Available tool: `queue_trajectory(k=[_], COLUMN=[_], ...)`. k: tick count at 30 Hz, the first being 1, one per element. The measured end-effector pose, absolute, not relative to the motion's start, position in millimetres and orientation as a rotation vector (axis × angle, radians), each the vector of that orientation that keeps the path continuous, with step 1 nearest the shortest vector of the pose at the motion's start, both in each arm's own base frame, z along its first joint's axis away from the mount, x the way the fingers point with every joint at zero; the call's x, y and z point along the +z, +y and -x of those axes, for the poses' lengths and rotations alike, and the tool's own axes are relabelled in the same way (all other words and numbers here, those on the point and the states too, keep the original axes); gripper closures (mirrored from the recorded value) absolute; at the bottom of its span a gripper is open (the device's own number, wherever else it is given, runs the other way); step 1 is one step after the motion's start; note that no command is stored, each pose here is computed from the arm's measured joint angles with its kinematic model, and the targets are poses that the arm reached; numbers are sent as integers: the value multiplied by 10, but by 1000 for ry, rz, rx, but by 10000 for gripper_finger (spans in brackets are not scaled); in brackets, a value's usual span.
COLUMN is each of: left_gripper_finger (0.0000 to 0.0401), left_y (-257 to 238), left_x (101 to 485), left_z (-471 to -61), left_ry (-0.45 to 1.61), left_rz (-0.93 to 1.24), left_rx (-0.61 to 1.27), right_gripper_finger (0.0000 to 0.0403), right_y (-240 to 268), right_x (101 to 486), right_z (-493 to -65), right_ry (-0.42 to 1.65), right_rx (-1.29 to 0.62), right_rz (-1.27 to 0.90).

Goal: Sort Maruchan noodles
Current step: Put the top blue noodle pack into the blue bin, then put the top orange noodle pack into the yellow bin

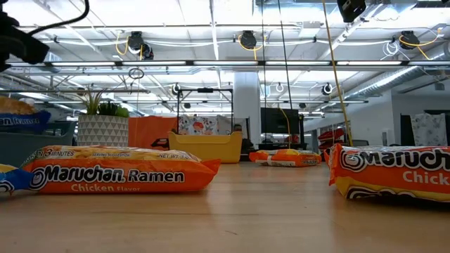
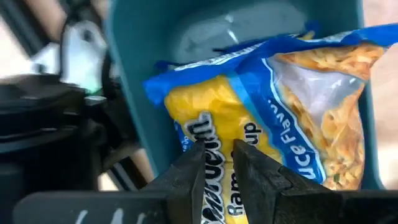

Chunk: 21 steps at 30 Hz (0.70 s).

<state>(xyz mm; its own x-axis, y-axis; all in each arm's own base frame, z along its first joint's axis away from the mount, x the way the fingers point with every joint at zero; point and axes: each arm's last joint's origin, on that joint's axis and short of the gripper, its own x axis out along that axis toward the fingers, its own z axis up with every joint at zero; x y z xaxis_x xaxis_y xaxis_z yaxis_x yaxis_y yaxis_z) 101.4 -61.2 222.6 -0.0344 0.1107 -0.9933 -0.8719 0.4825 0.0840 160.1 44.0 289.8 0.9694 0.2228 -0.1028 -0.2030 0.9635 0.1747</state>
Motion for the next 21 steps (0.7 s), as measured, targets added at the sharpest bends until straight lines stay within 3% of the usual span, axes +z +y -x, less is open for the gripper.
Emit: queue_trajectory(k=[12, 16, 21], left_gripper_finger=[314, 314, 314], left_y=[-656, -662, -656], left_x=[2263, 2430, 2553], left_z=[-1117, -1188, -1331], left_ry=[1328, 1193, 861], left_rz=[691, 680, 598], left_rx=[929, 907, 875], right_gripper_finger=[229, 229, 229], right_y=[439, 434, 403], right_x=[2894, 2867, 2817], right_z=[-1602, -1599, -1598], right_ry=[124, 150, 191], right_rx=[216, 199, 95], right_rz=[-152, -143, -117])
